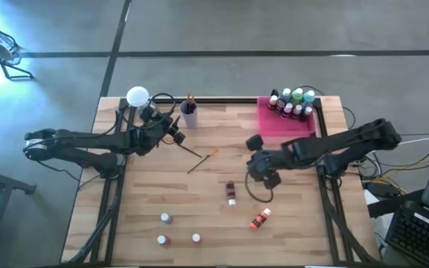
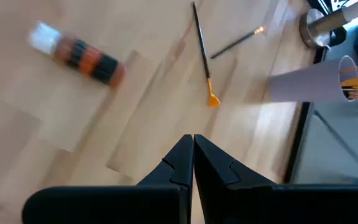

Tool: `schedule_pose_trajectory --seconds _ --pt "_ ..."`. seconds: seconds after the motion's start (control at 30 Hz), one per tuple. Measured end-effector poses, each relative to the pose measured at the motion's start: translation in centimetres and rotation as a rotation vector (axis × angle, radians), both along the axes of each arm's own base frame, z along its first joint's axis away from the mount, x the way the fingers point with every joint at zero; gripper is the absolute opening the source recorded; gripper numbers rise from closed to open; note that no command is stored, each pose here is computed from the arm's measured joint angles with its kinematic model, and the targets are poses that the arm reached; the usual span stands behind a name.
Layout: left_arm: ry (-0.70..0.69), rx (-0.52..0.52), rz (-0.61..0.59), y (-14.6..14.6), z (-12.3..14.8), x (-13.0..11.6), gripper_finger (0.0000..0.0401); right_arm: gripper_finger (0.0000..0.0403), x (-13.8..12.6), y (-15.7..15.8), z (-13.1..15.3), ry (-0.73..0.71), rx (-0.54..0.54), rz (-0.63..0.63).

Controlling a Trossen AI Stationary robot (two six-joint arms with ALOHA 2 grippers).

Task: Pick & Place Paint Supplies
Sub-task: Put the small brown paint bottle into the pink bin

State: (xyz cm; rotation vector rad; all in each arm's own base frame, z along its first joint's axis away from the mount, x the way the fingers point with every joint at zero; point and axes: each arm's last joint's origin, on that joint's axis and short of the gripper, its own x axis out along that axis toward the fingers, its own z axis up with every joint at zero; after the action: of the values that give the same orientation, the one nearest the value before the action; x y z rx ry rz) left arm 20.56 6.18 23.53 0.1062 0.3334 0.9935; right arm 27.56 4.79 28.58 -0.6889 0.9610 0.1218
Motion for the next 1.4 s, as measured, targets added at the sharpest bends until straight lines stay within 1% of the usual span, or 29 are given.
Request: schedule_pose_trajectory --seconds 0.1,0.2,0.37,0.5,0.6,0.67,0.77,0.9,1.03,1.2,1.4 --pt "0.0 0.0 0.0 0.0 0.0 0.0 0.0151 0.0019 1.4 0.2 -0.8 0.033 -0.034 0.013" --pt "0.0 0.0 0.0 0.0 0.0 0.0 0.0151 0.0041 2.5 0.4 -1.6 0.086 -0.065 0.045" --pt "0.0 0.0 0.0 0.0 0.0 0.0 0.0151 0.0084 4.2 0.8 -2.8 0.19 -0.177 0.199" --pt "0.0 0.0 0.0 0.0 0.0 0.0 0.0151 0.0111 5.5 1.1 -3.0 0.22 -0.248 0.3" --pt "0.0 0.0 0.0 0.0 0.0 0.0 0.0151 0.0126 6.4 1.3 -2.7 0.215 -0.263 0.319" --pt "0.001 0.0 0.0 0.0 0.0 0.0 0.0151 0.0134 6.7 1.3 -2.3 0.198 -0.262 0.308" --pt "0.0 0.0 0.0 0.0 0.0 0.0 0.0151 0.0143 6.7 1.3 -1.7 0.212 -0.259 0.298" --pt "0.0 0.0 0.0 0.0 0.0 0.0 0.0151 0.0144 6.2 1.2 -1.1 0.224 -0.253 0.288" --pt "0.0 0.0 0.0 0.0 0.0 0.0 0.0151 0.0131 5.9 1.2 -0.8 0.241 -0.273 0.325" --pt "0.0 0.0 0.0 0.0 0.0 0.0 0.0151 0.0111 6.0 1.3 -1.3 0.284 -0.337 0.434" --pt "-0.001 0.0 0.0 0.0 0.0 0.0 0.0151 0.0102 7.1 1.6 -3.5 0.37 -0.375 0.587"
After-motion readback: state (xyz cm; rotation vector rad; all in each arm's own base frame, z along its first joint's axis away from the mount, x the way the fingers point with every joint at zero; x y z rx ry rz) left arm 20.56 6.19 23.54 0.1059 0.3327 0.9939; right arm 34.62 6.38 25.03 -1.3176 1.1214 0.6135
